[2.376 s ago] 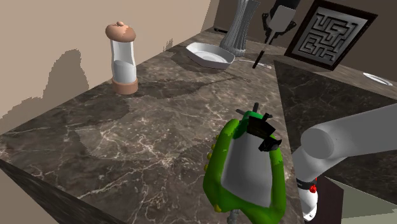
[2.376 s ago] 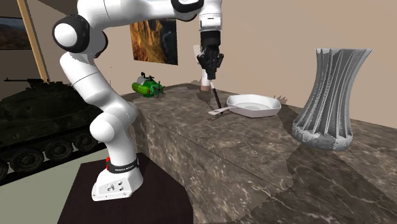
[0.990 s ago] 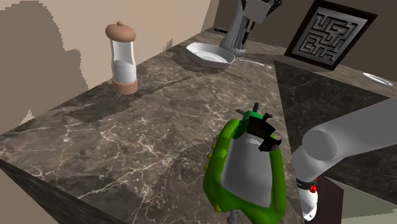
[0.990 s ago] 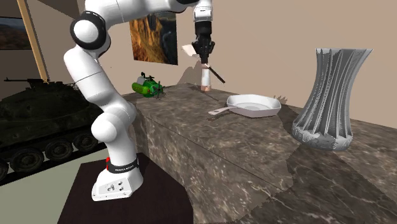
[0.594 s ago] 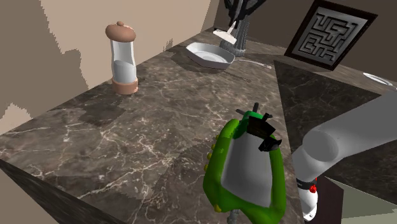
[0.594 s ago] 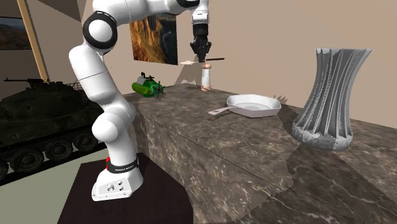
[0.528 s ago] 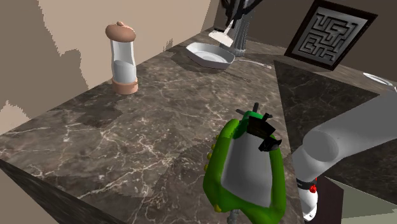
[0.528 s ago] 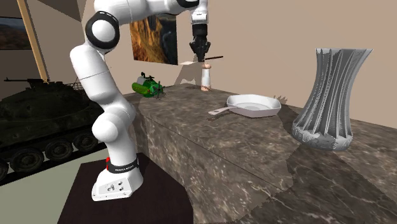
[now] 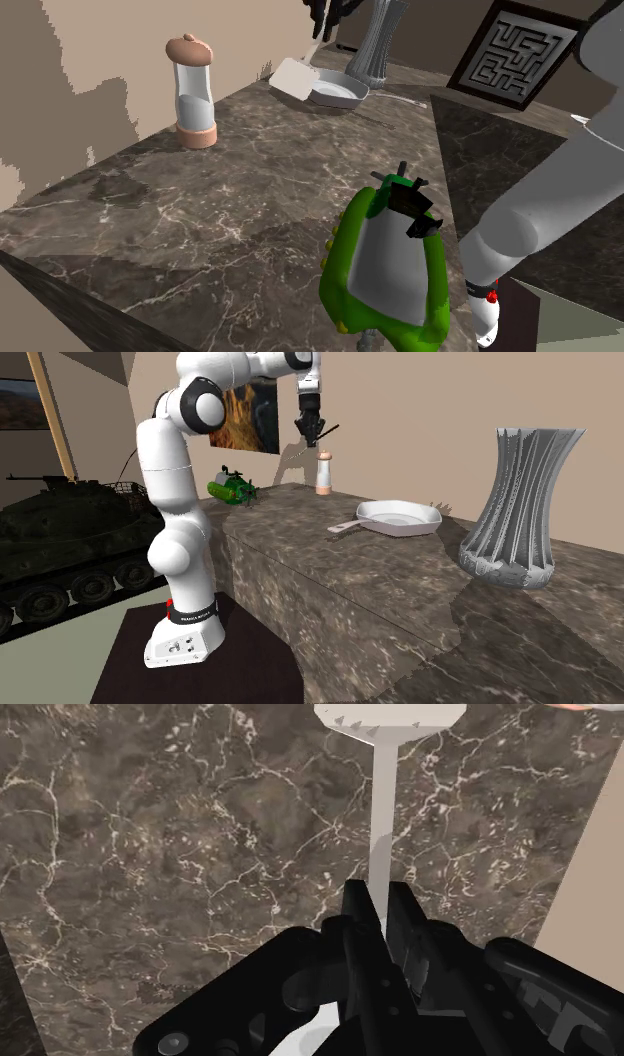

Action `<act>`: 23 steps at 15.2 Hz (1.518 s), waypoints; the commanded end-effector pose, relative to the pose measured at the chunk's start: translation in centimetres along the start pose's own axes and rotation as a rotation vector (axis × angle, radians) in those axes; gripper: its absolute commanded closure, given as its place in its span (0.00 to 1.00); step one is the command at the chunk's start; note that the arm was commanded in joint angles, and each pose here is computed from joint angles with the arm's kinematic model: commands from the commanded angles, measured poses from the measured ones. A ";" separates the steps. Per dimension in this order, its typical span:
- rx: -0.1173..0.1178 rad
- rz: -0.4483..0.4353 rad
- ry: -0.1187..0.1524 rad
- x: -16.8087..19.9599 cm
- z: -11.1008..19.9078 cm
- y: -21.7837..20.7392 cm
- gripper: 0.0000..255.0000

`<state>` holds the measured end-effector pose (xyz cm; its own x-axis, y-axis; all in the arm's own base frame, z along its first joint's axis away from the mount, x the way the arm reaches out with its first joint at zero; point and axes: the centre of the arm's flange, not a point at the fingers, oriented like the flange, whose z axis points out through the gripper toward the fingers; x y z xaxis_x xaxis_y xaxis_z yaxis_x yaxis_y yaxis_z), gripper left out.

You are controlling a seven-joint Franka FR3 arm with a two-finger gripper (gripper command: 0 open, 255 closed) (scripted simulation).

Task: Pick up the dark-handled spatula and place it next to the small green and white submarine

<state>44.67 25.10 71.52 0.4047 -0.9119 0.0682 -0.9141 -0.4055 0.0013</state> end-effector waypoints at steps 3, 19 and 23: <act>0.001 0.005 -0.002 -4.3 -0.5 -3.2 1.00; 0.001 0.005 -0.002 -8.4 5.6 -5.8 1.00; 0.001 0.005 -0.002 -8.6 7.7 -5.8 1.00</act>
<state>46.75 34.74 63.80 0.4008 -0.9138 0.0665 -0.9158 -0.4017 -0.0001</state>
